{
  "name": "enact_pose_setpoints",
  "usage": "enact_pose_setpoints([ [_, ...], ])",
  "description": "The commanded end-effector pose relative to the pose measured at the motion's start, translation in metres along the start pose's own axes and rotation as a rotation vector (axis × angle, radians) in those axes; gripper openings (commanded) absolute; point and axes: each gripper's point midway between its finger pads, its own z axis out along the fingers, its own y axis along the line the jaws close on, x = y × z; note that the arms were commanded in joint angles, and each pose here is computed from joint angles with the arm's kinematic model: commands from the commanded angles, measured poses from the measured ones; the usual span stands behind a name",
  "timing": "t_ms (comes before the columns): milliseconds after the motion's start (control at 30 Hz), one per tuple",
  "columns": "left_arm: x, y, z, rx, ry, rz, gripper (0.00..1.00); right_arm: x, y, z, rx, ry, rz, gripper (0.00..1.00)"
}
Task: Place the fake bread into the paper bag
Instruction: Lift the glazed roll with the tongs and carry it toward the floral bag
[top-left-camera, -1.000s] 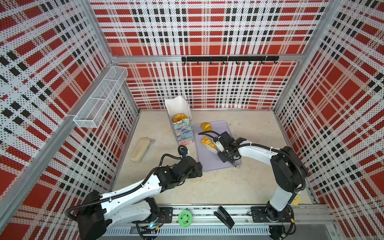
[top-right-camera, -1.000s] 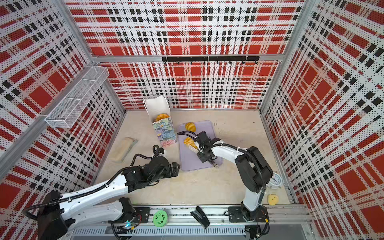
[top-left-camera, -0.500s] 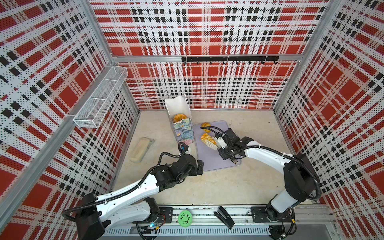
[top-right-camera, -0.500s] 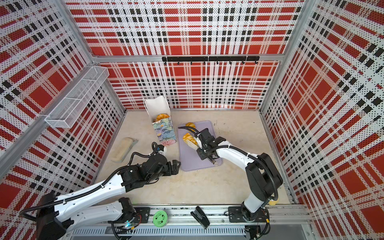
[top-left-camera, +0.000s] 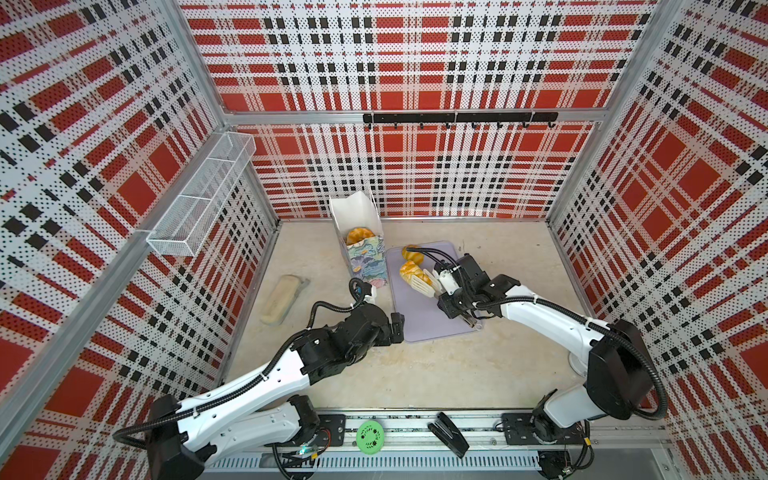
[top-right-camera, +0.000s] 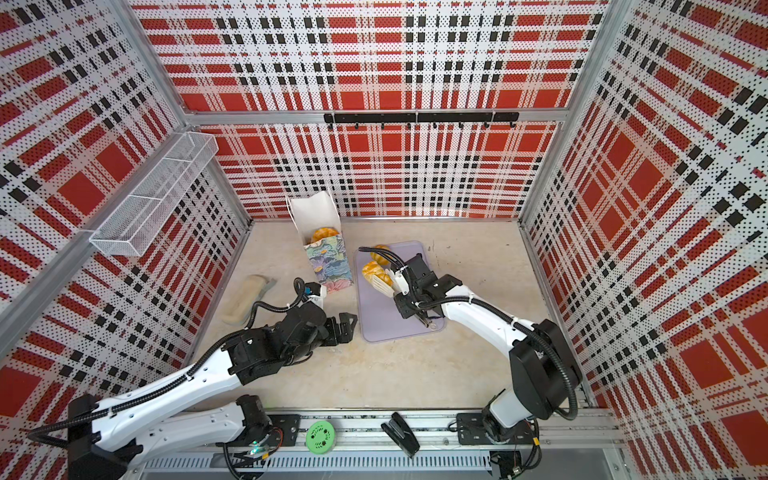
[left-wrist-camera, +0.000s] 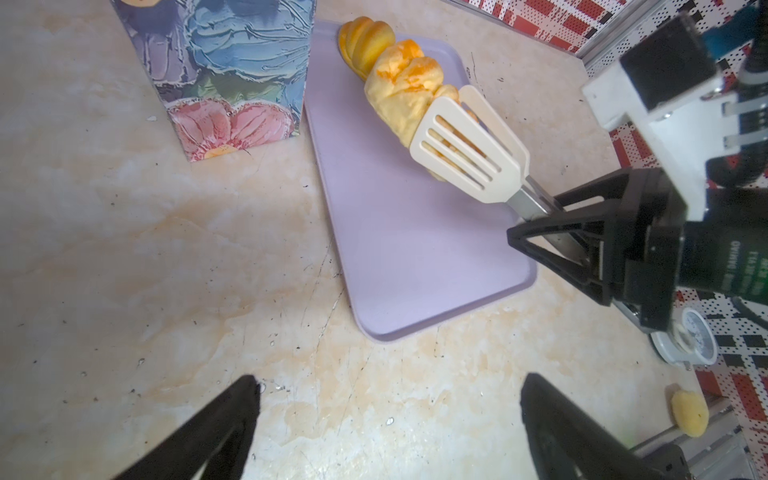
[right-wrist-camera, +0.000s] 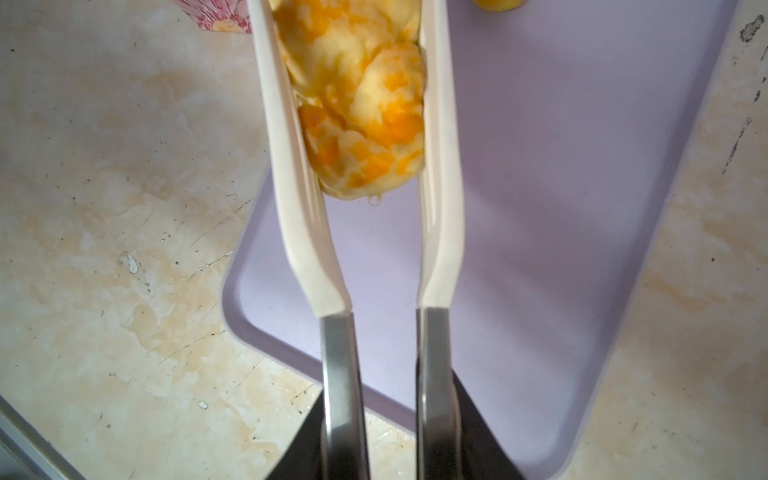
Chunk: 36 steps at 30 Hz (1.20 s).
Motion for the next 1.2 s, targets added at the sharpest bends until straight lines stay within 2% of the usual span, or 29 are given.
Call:
enact_pose_setpoints([
  [0,-0.017,-0.002,-0.013,-0.008,-0.054,0.006,1.0,-0.025,0.008,-0.019,-0.047,-0.112,0.014,0.37],
  [1167,-0.069,-0.005,-0.062,-0.019,-0.185,0.052,0.99,-0.077,0.05,-0.088,-0.14,-0.304,-0.025,0.37],
])
